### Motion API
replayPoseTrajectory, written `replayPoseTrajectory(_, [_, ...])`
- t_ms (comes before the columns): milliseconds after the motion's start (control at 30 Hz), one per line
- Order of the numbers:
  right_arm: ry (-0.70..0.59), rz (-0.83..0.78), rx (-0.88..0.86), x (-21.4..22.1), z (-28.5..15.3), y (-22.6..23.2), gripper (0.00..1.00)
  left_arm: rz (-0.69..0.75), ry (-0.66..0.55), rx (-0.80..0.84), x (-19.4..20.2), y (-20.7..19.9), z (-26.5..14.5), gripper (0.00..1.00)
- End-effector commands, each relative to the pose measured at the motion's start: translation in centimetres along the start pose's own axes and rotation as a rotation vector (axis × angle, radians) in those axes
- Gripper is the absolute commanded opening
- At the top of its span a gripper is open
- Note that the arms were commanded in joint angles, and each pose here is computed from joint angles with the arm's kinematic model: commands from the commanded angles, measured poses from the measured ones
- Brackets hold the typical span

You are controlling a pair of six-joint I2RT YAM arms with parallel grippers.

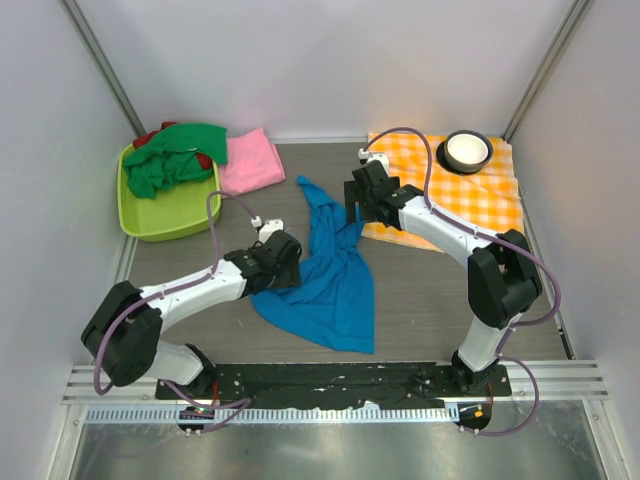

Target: Fold and stack the t-shirts

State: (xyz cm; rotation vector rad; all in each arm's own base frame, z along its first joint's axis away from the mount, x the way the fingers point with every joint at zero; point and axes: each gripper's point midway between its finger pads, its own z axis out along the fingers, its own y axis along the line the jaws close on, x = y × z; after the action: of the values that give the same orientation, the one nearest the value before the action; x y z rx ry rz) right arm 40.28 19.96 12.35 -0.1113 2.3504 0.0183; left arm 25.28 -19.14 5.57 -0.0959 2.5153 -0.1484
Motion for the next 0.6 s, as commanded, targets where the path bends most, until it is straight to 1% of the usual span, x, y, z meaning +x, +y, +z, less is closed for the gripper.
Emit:
replayPoseTrajectory(0, [-0.042,0.028,-0.023,-1.4,-0.7,0.6,0.89,-0.010,-0.031,0.013,-0.5,0.6,-1.3,0.68])
replayPoseTrajectory(100, [-0.035,0.034,-0.030,-1.2,-0.6,0.8,0.88,-0.009,-0.029,0.015,-0.3,0.7,-1.2,0.62])
replayPoseTrajectory(467, [-0.037,0.034,-0.028,-1.0,-0.9,0.5,0.88,-0.006,-0.006,-0.020,0.3,0.9,0.8,0.61])
replayPoseTrajectory(533, [-0.035,0.032,-0.020,-0.9,-0.8,0.4,0.88,-0.007,0.000,-0.020,0.5,0.8,1.0,0.60])
replayPoseTrajectory(567, [-0.035,0.031,-0.018,-0.8,-0.8,0.4,0.88,-0.015,0.002,-0.026,0.6,1.0,1.1,0.56])
